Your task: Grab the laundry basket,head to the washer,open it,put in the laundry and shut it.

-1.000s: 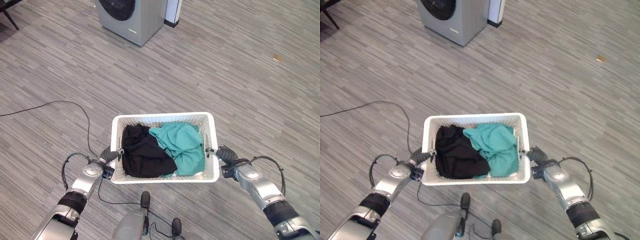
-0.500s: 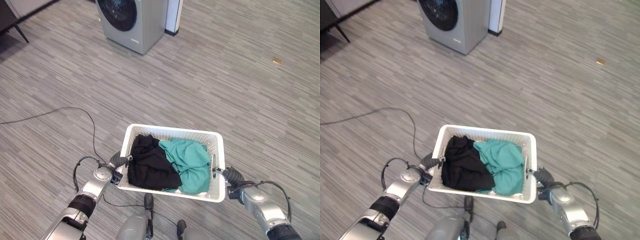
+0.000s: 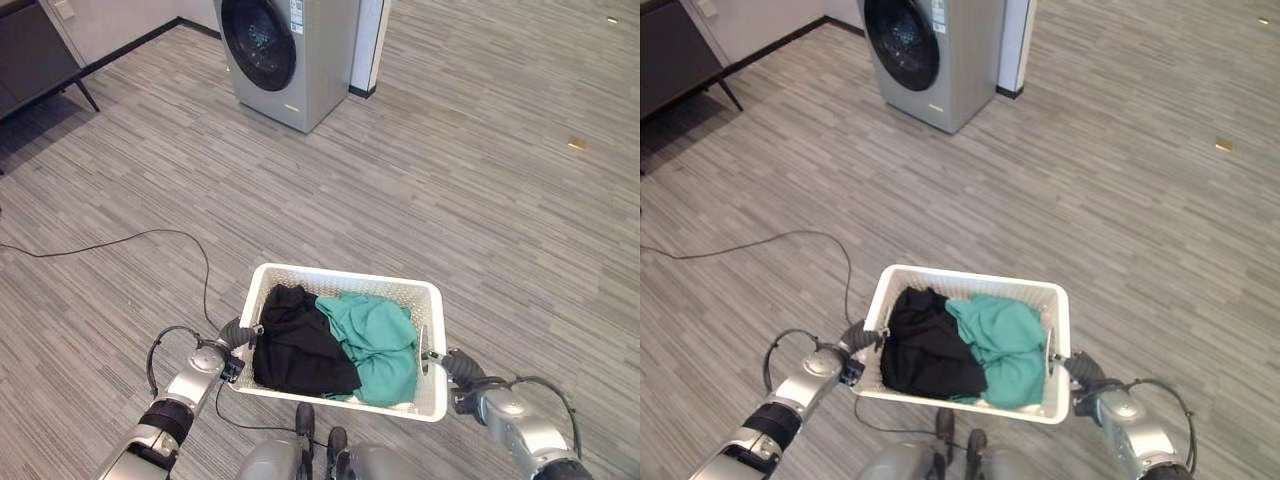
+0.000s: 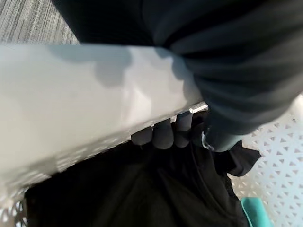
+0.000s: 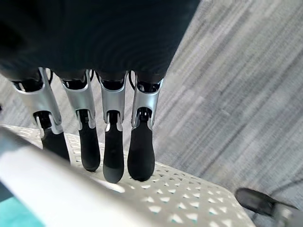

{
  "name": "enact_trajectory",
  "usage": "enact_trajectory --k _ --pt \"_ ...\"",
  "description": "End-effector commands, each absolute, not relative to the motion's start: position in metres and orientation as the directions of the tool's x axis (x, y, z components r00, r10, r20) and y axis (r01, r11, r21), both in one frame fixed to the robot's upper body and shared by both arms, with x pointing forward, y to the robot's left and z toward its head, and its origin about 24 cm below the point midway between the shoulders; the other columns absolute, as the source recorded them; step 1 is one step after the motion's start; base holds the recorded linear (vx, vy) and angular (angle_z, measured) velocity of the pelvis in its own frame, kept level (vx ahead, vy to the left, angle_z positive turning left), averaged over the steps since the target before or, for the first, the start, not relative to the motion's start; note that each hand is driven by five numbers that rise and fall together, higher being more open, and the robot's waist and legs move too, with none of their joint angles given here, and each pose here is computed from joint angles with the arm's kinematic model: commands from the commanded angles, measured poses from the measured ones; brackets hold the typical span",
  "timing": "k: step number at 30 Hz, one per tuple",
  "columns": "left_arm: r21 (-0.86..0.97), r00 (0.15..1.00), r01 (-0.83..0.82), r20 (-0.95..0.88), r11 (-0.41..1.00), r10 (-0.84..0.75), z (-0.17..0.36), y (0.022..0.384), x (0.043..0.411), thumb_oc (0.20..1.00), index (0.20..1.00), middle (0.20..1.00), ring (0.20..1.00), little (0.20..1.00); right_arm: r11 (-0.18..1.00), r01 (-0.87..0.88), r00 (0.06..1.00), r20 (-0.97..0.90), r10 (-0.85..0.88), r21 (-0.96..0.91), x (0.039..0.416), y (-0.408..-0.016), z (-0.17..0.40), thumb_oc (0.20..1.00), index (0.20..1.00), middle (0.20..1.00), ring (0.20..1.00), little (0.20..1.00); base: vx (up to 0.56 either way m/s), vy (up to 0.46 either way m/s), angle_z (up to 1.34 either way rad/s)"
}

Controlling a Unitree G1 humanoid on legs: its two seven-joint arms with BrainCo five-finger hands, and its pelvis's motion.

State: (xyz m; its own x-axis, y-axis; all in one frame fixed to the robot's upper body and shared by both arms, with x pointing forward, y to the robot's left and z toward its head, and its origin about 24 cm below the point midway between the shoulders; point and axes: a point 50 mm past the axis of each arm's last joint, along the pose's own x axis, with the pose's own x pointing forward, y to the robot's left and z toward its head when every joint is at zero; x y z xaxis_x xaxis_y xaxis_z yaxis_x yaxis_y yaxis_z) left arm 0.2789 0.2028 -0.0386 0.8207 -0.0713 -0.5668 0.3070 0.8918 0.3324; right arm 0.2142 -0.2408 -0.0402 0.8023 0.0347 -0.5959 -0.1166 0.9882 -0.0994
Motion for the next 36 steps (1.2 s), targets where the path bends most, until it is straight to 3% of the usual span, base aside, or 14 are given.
enact_trajectory --k 1,19,25,36 --pt "0.29 0.825 0.392 -0.532 0.873 -0.194 -0.033 0.166 0.29 0.2 0.2 0.2 0.2 0.2 0.935 -0.267 0.945 -0.127 0.302 0.236 0.269 -0.188 0.04 0.2 0.2 0.2 0.2 0.2 0.0 0.0 0.0" --pt "0.31 0.821 0.449 -0.514 0.838 -0.25 -0.027 0.134 0.303 0.2 0.2 0.2 0.2 0.2 0.914 -0.309 0.936 -0.086 0.341 0.264 0.271 -0.173 0.046 0.2 0.2 0.2 0.2 0.2 -0.01 0.026 0.06" --pt "0.329 0.779 0.423 -0.608 0.844 -0.154 -0.051 0.146 0.292 0.2 0.2 0.2 0.2 0.2 0.923 -0.298 0.941 -0.088 0.327 0.243 0.27 -0.176 0.046 0.2 0.2 0.2 0.2 0.2 -0.01 -0.101 0.15" --pt "0.262 0.753 0.448 -0.625 0.855 -0.203 -0.059 0.141 0.282 0.2 0.2 0.2 0.2 0.2 0.915 -0.347 0.922 -0.105 0.373 0.208 0.278 -0.175 0.053 0.2 0.2 0.2 0.2 0.2 0.08 -0.095 -0.09"
